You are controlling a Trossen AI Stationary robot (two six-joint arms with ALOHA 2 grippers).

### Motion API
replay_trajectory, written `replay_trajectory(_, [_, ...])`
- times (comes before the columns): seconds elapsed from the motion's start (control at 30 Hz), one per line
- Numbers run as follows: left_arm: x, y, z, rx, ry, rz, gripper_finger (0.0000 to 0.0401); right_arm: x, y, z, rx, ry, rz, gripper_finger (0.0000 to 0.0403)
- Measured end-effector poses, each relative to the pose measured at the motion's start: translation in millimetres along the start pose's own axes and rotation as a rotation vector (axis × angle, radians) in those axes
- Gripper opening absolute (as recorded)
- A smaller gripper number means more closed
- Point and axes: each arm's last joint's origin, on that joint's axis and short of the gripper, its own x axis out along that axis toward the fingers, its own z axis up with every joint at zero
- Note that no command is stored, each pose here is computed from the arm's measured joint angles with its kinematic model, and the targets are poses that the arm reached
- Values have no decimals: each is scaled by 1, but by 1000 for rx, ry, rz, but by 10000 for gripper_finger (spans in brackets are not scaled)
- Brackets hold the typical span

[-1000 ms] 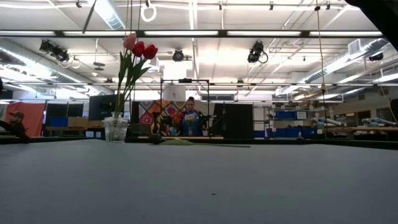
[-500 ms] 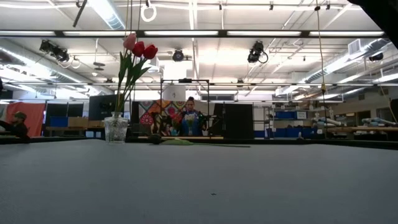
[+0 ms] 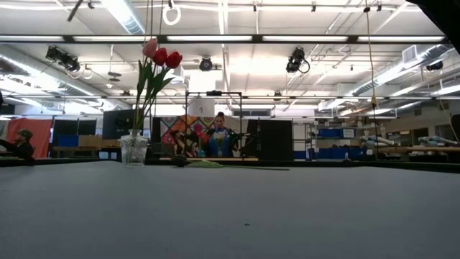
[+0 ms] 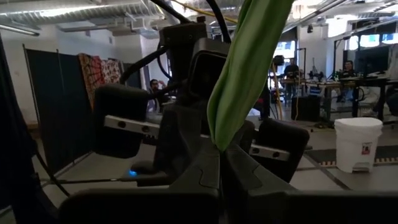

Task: Sort flowers into vase by color
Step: Put the black flower into the yellow vase

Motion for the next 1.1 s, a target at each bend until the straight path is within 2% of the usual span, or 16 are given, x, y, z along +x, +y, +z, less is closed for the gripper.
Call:
replay_trajectory(0.1, [-4, 2, -1, 2, 11, 3, 11, 0, 0, -1, 32, 6, -4, 8])
replay_trajectory(0.2, [-4, 2, -2, 10, 26, 9, 7, 0, 0, -3, 99, 33, -9, 21])
replay_trajectory(0.33, [-6, 5, -7, 37, 63, 40, 4, -1, -3, -11, 181, 119, -78, 70])
replay_trajectory(0.47, [-12, 7, -8, 92, 63, 65, 3, -4, -11, -22, 313, 216, -211, 118])
replay_trajectory(0.63, [-27, 6, -9, 141, 69, -17, 2, -8, -15, -31, 419, 296, -283, 150])
replay_trajectory(0.8, [-40, 5, -11, 147, 46, -134, 2, -20, -11, -19, 493, 328, -393, 155])
replay_trajectory(0.93, [-38, 4, -26, 150, 39, -203, 2, -29, -7, -13, 472, 350, -468, 155])
replay_trajectory(1.1, [-29, 1, -63, 128, 20, -343, 2, -41, 9, 11, 448, 283, -530, 155])
